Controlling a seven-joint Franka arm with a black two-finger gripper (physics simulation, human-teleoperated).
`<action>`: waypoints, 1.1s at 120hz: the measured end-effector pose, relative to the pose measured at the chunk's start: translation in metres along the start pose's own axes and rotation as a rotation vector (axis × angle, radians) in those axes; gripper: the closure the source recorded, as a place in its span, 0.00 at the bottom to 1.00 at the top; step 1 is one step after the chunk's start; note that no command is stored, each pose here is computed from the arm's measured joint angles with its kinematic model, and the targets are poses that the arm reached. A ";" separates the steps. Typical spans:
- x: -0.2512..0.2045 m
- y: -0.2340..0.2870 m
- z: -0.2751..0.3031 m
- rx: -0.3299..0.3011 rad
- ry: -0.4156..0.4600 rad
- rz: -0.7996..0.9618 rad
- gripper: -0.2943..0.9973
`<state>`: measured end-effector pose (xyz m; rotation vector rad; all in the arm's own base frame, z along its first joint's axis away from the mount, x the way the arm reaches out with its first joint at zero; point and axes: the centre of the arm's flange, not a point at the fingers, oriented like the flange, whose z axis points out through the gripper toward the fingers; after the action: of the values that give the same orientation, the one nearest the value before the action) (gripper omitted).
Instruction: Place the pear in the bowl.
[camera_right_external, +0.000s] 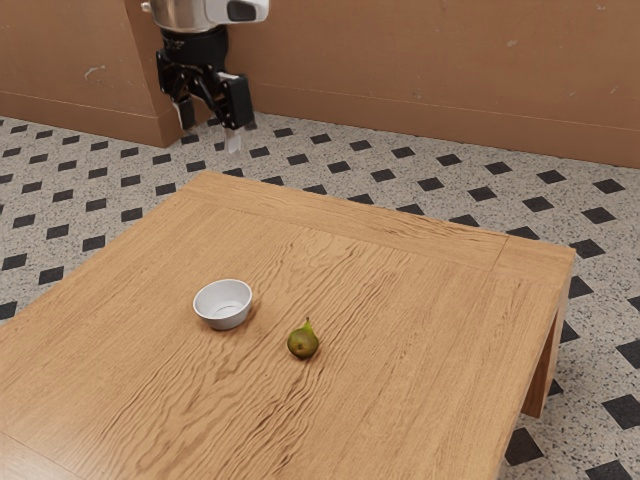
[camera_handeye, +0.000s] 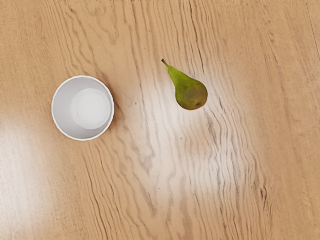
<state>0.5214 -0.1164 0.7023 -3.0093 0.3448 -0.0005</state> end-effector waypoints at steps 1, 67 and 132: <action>0.000 -0.001 0.000 0.000 0.001 -0.002 0.23; 0.126 0.082 0.289 -0.248 -0.190 -0.093 0.23; 0.090 0.018 0.412 -0.260 -0.210 -0.448 0.23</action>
<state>0.6099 -0.1083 0.2898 -3.2238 -0.3792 0.3432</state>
